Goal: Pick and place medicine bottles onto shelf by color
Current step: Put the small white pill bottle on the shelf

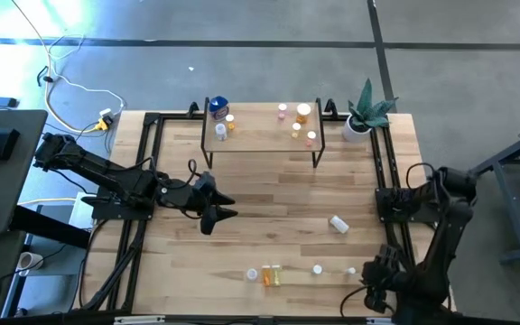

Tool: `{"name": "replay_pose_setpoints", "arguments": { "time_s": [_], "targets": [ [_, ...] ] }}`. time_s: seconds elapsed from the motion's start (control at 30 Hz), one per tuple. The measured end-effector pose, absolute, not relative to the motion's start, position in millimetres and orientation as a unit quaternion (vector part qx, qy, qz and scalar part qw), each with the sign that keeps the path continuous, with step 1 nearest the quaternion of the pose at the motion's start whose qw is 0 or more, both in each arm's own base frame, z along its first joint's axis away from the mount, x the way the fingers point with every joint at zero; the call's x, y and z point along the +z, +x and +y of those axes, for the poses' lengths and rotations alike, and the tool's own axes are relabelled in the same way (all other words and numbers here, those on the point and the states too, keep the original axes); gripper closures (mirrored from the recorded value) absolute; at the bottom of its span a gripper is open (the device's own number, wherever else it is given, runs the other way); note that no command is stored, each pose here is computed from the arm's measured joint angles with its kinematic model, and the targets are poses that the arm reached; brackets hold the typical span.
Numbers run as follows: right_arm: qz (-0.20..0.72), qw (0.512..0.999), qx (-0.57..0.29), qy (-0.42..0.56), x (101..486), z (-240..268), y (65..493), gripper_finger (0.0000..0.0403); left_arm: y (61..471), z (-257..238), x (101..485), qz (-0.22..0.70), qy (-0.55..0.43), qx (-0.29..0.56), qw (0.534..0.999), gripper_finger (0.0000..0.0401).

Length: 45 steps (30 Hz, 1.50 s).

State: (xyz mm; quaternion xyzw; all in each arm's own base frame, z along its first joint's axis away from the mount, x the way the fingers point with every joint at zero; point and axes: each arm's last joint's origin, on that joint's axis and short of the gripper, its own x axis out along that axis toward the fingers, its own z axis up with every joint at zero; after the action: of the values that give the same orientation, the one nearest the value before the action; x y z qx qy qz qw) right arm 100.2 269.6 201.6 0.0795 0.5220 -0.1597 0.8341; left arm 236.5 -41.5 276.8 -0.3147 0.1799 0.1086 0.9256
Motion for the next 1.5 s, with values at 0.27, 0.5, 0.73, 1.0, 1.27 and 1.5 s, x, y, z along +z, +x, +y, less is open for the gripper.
{"name": "replay_pose_setpoints", "arguments": {
  "time_s": [0.27,0.5,0.73,1.0,1.27,1.5],
  "targets": [
    [0.491,0.848,-0.186,0.078,173,283,106,0.0199,236,-41,277,0.179,-0.322,0.110,0.923,0.0178],
    [0.464,0.855,-0.218,0.082,156,286,109,0.0199,237,-41,277,0.179,-0.322,0.112,0.923,0.0178],
    [0.452,0.857,-0.238,0.069,140,289,110,0.0199,237,-41,277,0.179,-0.322,0.111,0.923,0.0178],
    [0.422,0.864,-0.265,0.071,123,290,112,0.0199,237,-41,277,0.180,-0.313,0.110,0.926,0.0178],
    [0.415,0.861,-0.281,0.083,118,290,112,0.0249,237,-41,277,0.182,-0.297,0.108,0.931,0.0178],
    [0.409,0.859,-0.291,0.102,118,290,112,0.0327,238,-31,277,0.173,-0.288,0.138,0.932,0.0178]
  ]
}}
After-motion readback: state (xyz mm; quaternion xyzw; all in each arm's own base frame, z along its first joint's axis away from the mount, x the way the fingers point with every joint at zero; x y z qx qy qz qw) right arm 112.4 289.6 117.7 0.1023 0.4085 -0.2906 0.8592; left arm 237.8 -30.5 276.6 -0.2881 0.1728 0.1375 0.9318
